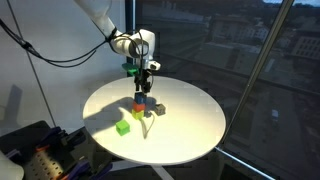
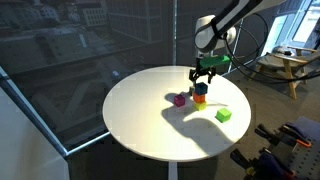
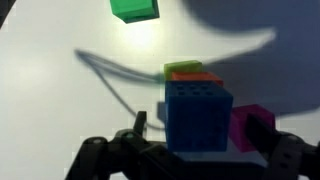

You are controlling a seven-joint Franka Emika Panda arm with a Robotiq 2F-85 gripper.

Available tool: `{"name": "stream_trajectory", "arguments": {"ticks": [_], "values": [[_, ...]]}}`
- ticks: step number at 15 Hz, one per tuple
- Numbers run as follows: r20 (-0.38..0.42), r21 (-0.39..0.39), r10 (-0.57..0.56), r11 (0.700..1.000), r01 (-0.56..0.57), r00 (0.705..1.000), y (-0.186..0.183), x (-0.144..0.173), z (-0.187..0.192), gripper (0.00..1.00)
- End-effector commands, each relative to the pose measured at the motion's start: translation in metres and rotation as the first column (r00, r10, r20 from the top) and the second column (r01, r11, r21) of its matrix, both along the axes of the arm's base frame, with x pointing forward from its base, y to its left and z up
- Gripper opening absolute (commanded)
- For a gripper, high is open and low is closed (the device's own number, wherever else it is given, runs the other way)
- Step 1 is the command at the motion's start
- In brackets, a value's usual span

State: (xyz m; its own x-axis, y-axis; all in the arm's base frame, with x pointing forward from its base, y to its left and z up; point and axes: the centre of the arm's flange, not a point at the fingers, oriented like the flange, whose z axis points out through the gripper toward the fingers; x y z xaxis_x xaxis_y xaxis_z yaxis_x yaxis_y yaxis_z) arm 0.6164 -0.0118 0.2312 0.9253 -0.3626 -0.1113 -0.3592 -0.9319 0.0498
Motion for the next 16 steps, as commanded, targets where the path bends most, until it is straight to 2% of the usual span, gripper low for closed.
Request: {"name": "stream_trajectory", "arguments": {"ticks": [1, 16], "values": [[0.001, -0.002, -0.026, 1.0, 0.026, 1.0, -0.002, 0.005, 0.015, 1.0], [0.047, 0.004, -0.017, 1.0, 0.017, 0.999, 0.003, -0.008, 0.059, 1.0]]}}
